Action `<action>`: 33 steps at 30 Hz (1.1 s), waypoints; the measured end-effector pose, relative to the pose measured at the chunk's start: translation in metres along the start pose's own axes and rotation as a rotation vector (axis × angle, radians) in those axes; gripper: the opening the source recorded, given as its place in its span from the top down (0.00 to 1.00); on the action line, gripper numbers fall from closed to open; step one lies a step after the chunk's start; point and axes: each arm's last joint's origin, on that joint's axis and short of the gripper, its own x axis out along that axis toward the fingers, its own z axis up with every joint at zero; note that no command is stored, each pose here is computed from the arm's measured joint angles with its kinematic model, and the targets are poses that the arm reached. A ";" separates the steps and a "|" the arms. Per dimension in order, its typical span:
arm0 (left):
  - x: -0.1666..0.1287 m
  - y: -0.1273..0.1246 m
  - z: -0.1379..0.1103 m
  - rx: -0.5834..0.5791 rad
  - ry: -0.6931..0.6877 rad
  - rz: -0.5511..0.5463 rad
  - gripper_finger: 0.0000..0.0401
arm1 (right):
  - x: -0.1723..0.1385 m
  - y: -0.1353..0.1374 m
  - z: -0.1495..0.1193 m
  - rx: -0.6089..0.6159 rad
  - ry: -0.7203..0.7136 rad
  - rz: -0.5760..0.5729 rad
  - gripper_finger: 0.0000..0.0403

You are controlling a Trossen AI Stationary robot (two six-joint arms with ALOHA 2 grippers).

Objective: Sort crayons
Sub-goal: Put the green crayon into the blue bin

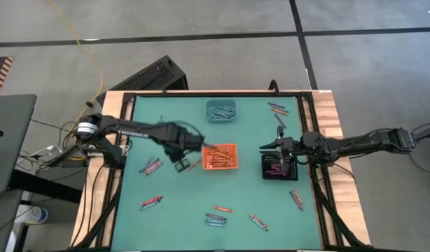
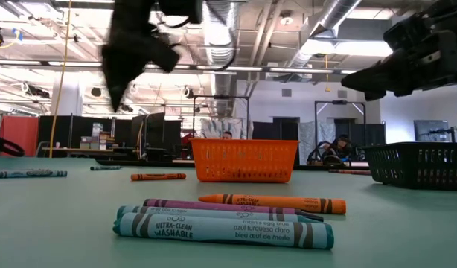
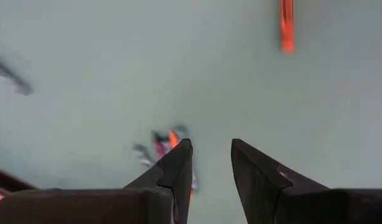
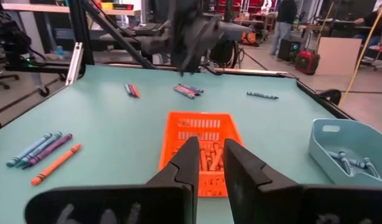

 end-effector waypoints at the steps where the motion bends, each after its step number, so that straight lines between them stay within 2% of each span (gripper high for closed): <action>1: 0.008 -0.004 -0.007 0.007 0.023 -0.001 0.75 | 0.000 0.000 0.000 0.000 -0.001 0.003 0.82; 6: 0.051 -0.015 -0.034 0.028 0.107 -0.055 0.75 | 0.000 0.002 0.001 -0.005 -0.006 0.012 0.82; 11: 0.074 -0.005 -0.052 -0.013 0.085 -0.121 0.75 | 0.000 0.001 0.001 -0.020 -0.009 0.008 0.82; 16: 0.076 0.010 -0.063 -0.087 0.039 -0.104 0.75 | 0.000 0.001 0.001 -0.033 -0.010 0.007 0.82; 23: 0.068 0.018 -0.069 -0.120 -0.038 -0.075 0.75 | 0.000 0.001 0.001 -0.033 -0.015 0.007 0.82; 33: 0.095 0.027 -0.082 -0.157 -0.020 -0.029 0.75 | 0.000 0.001 0.001 -0.033 -0.013 0.007 0.82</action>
